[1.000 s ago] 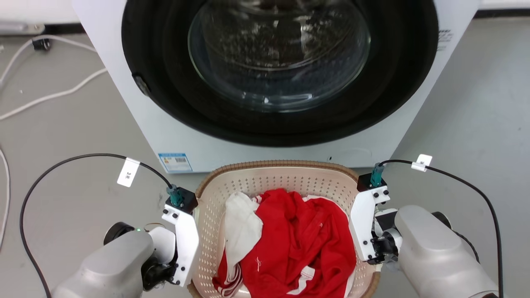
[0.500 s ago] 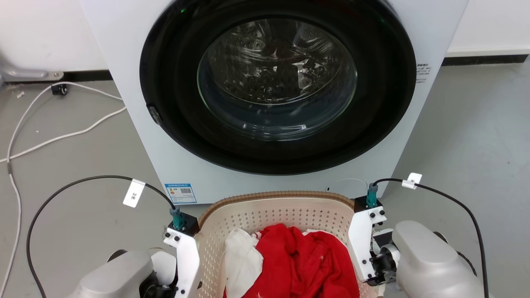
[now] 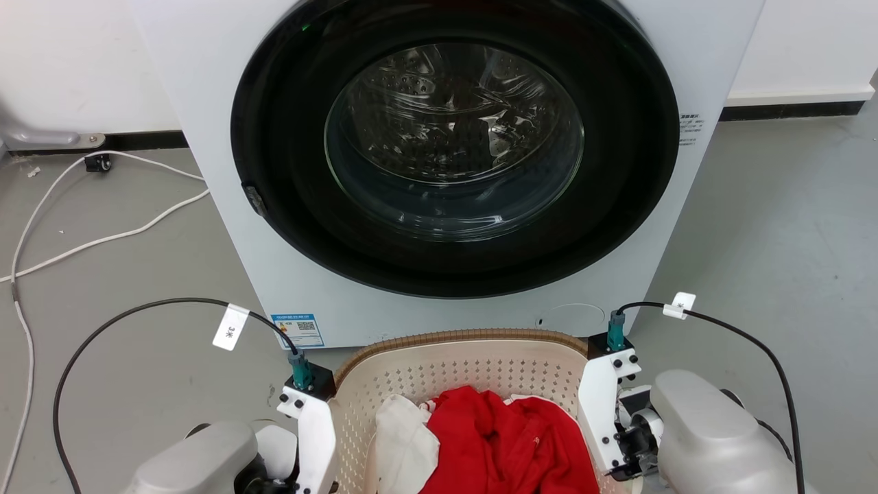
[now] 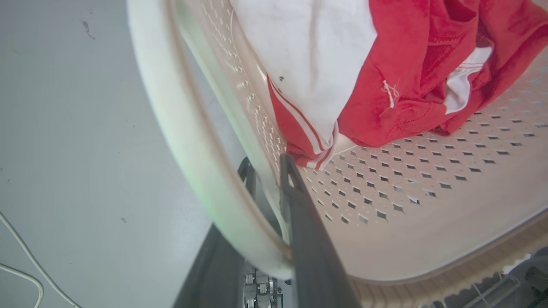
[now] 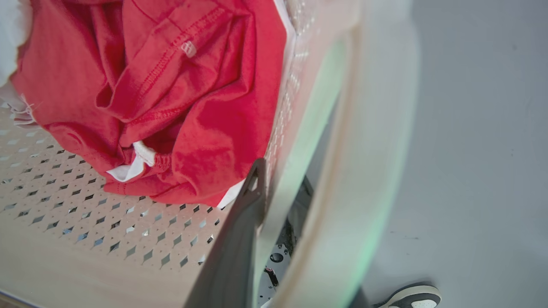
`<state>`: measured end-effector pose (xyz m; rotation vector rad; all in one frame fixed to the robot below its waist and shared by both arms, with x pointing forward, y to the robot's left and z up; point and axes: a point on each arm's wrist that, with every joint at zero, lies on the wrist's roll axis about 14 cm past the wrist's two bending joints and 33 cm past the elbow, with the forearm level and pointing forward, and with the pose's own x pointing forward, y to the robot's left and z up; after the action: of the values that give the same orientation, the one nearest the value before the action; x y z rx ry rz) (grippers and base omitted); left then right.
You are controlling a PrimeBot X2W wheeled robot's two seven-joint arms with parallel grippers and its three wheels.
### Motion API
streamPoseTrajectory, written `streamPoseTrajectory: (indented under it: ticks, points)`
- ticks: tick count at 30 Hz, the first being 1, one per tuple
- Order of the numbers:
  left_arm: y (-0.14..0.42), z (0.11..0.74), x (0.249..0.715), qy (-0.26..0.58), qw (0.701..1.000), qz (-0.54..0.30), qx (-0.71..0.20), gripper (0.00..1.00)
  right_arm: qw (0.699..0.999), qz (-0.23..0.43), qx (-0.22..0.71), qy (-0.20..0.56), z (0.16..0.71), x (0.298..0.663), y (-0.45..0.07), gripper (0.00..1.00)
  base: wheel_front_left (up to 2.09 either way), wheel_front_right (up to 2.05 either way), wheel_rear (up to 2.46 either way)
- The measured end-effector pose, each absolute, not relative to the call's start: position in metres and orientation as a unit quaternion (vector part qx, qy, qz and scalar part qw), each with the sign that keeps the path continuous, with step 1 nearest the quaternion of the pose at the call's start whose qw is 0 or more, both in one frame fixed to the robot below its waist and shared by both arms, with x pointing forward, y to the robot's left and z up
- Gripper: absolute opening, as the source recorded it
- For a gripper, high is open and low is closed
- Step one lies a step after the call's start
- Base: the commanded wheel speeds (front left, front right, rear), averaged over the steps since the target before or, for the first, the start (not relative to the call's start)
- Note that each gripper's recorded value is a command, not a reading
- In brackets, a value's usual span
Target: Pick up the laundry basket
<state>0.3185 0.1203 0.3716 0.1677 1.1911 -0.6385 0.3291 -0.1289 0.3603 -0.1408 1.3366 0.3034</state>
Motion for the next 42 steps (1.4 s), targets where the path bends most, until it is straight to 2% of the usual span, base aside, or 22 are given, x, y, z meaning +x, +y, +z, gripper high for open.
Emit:
streamPoseTrajectory:
  ticks: [42]
  points:
    - [0.1208,0.3666,0.3126,0.570,0.763,-0.297,0.074,0.00,0.764,0.142,-0.061,0.626,0.3584,0.3297,-0.1275,0.00,0.00,0.00,0.00]
